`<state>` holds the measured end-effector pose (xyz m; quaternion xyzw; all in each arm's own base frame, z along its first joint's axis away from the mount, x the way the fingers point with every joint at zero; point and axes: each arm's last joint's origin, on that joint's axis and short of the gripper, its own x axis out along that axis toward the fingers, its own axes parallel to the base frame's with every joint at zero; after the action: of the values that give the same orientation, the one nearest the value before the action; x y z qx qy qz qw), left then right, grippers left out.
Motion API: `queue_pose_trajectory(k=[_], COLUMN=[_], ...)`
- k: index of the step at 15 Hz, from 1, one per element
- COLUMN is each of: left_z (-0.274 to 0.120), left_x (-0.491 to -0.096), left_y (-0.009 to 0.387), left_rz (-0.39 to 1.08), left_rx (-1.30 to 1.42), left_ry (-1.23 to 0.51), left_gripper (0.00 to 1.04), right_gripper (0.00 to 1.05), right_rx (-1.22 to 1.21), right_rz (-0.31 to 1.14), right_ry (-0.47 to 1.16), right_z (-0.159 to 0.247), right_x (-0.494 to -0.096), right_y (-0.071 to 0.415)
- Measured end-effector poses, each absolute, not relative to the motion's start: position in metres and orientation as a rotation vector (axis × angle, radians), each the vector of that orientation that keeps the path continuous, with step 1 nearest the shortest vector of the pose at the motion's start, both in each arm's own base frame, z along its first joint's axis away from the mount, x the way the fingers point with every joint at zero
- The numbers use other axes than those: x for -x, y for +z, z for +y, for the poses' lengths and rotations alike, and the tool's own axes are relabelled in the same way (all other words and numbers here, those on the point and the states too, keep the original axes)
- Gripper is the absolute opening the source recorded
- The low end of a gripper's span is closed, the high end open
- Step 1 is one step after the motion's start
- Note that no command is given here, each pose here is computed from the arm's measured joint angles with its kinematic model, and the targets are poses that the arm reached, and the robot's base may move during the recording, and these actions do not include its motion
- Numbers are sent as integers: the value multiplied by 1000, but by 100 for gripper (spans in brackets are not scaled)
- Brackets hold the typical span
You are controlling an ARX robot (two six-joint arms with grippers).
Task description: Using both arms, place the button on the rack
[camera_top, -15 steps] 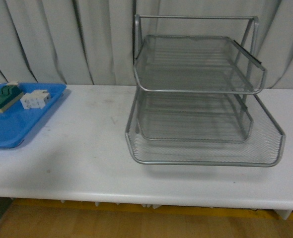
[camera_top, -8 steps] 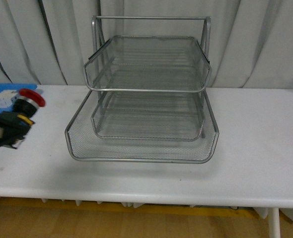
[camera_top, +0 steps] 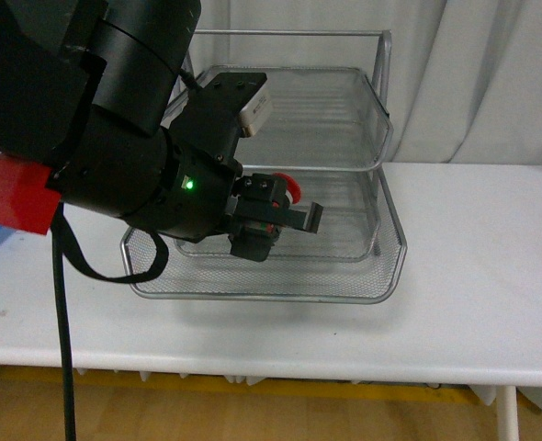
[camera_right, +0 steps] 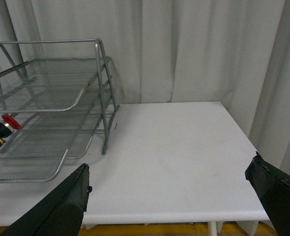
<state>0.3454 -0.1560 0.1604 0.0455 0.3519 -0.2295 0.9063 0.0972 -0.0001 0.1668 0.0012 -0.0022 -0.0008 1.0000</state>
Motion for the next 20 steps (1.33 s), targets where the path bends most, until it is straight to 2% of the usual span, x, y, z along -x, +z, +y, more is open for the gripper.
queue_pose_trajectory(k=[4,9,12,14,15,18,20], left_z=[-154,-166,-169,-168,-164,-151,-130], left_x=[-384,-408,-412,-408,-396,-370,-337], left_y=[149,148,141,146,153,187,208], left_rz=[808,834,857,828,814,701,585], left_rx=[-92,-61,-25,-15,-7,-2,-19], left_ry=[-406,-401,-398,-405,-408,-423,-437], left_gripper=[36,36,71,100,97,98,98], right_gripper=[98,98,98,98,98,98,98], right_rx=[-3,-2,-2,-2,-3,-3,-2], right_rz=[-5,-5,-4,-4,-4,-5,-4], right_ry=[-2,-1,-2,-2,-1,-2,-2], right_z=[0,0,0,0,0,0,0], right_x=[-97,-97,-97,-97,-97,-97,-97], right_y=[167,167,167,167,167,167,167])
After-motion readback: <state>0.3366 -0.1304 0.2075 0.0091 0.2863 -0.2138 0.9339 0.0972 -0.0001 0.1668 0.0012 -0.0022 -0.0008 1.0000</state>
